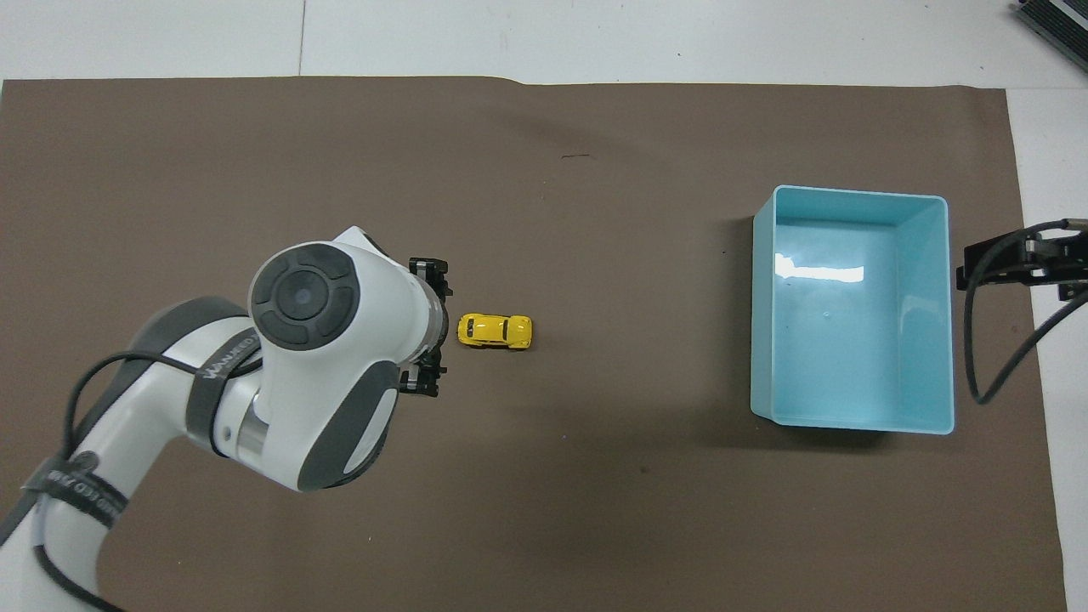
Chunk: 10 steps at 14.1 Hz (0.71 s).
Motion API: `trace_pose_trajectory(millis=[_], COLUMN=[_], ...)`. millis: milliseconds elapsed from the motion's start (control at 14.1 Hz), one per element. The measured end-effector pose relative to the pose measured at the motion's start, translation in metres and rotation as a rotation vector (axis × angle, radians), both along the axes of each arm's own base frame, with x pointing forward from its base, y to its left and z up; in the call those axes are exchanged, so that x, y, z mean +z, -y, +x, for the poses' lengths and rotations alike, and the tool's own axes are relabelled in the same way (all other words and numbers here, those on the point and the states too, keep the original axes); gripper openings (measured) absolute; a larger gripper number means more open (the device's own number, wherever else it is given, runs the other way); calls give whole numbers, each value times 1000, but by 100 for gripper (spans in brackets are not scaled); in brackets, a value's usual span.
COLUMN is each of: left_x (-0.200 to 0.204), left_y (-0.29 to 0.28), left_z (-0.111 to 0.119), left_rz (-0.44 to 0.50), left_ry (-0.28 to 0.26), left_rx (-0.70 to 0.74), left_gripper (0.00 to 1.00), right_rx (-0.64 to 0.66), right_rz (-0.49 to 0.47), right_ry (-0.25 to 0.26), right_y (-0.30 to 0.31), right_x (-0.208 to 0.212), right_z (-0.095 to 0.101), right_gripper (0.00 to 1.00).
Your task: Wind up and store yellow beetle car
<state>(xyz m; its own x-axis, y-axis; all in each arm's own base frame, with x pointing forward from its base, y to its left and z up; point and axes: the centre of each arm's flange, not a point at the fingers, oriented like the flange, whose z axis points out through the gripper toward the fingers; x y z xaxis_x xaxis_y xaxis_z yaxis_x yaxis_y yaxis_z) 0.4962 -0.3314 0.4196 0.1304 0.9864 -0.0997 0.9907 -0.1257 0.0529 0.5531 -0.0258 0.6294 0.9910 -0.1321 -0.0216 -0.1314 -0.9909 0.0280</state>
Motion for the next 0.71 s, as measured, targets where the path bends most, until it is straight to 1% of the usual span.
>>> trace_pose_trajectory(millis=[213, 426, 709], left_x=[-33, -55, -99], left_y=[24, 31, 44], left_z=[-5, 2, 4], left_rz=[0, -14, 63], left_ry=[-13, -1, 4], left_rx=[21, 87, 139], left_gripper=[100, 100, 100], right_rx=[0, 0, 0], right_rz=[0, 0, 0], right_ry=[0, 0, 0], right_y=[0, 0, 0], right_x=[0, 0, 0], right_z=[0, 0, 0], right_gripper=[100, 100, 100])
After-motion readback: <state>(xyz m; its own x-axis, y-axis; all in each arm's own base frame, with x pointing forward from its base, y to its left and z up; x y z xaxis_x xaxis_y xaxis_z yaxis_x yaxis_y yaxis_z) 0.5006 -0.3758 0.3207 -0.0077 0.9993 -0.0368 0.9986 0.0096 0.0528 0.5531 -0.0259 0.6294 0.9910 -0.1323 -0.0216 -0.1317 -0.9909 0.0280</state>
